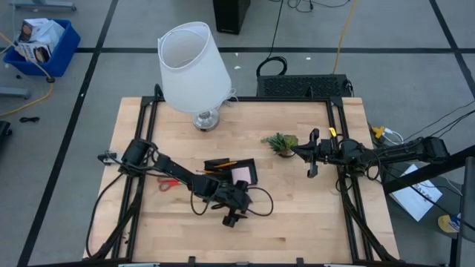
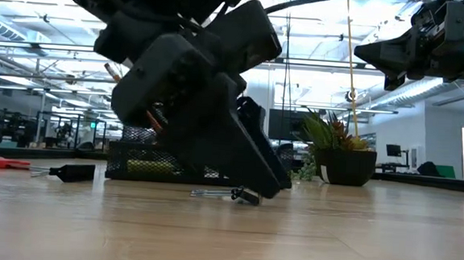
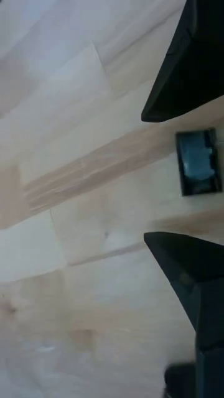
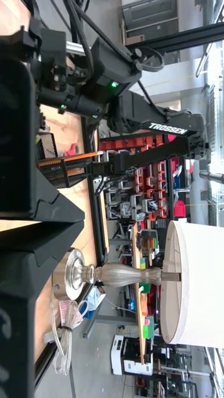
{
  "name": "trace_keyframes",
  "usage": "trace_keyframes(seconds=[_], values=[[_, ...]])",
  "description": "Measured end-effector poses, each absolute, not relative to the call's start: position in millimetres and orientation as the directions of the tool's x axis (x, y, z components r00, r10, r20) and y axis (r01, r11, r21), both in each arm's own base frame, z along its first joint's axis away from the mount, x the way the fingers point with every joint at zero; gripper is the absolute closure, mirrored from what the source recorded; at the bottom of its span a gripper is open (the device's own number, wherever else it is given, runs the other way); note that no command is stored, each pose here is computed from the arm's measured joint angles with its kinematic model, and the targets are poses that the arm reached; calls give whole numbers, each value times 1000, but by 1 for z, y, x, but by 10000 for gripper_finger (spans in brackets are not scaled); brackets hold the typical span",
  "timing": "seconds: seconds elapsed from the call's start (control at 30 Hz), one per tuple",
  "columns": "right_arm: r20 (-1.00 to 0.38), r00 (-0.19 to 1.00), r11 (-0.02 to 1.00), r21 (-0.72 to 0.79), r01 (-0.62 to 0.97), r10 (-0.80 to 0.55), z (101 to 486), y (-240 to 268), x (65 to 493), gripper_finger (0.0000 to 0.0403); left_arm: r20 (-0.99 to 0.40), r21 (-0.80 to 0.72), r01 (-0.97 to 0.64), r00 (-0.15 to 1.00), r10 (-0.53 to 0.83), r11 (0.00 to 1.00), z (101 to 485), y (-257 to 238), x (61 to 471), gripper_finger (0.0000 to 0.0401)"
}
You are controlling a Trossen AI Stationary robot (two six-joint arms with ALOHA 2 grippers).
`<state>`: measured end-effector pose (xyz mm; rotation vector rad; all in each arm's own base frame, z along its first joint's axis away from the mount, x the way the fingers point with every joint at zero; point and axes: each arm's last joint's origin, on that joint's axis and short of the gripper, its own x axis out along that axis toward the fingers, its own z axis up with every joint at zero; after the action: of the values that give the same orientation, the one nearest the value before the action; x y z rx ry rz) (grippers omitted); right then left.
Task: Pick and place office supplies into organizer
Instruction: Put the bottom black binder clip into the black desk organizer
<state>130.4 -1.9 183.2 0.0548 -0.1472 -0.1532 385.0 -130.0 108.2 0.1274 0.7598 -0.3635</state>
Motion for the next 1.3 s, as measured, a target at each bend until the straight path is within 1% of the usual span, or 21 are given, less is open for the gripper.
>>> trace_keyframes(seconds=[0.27, 0.43, 0.57, 0.87, 1.0, 1.1, 1.23, 1.3], values=[[135, 978, 987, 64, 148, -156, 183, -2, 131, 403, -724, -57, 311, 642, -254, 949, 104, -136, 379, 97], [135, 978, 987, 65, 148, -156, 183, -2, 131, 403, -735, -37, 299, 639, -229, 954, 103, -139, 377, 112], [135, 978, 987, 65, 148, -156, 183, -2, 131, 403, -736, -26, 282, 644, -210, 959, 103, -140, 377, 141], [135, 978, 987, 65, 148, -156, 183, -2, 131, 403, -741, -12, 261, 646, -183, 965, 103, -139, 376, 225], [135, 978, 987, 65, 148, -156, 183, -2, 131, 403, -739, -5, 245, 652, -168, 969, 103, -139, 376, 249], [135, 978, 987, 65, 148, -156, 183, -2, 131, 403, -735, -8, 224, 659, -158, 975, 104, -141, 376, 248], [135, 978, 987, 65, 148, -156, 183, -2, 131, 403, -724, 14, 218, 675, -140, 976, 114, -147, 371, 227], [135, 978, 987, 65, 148, -156, 183, -2, 131, 403, -716, 17, 198, 686, -126, 980, 120, -152, 367, 224]])
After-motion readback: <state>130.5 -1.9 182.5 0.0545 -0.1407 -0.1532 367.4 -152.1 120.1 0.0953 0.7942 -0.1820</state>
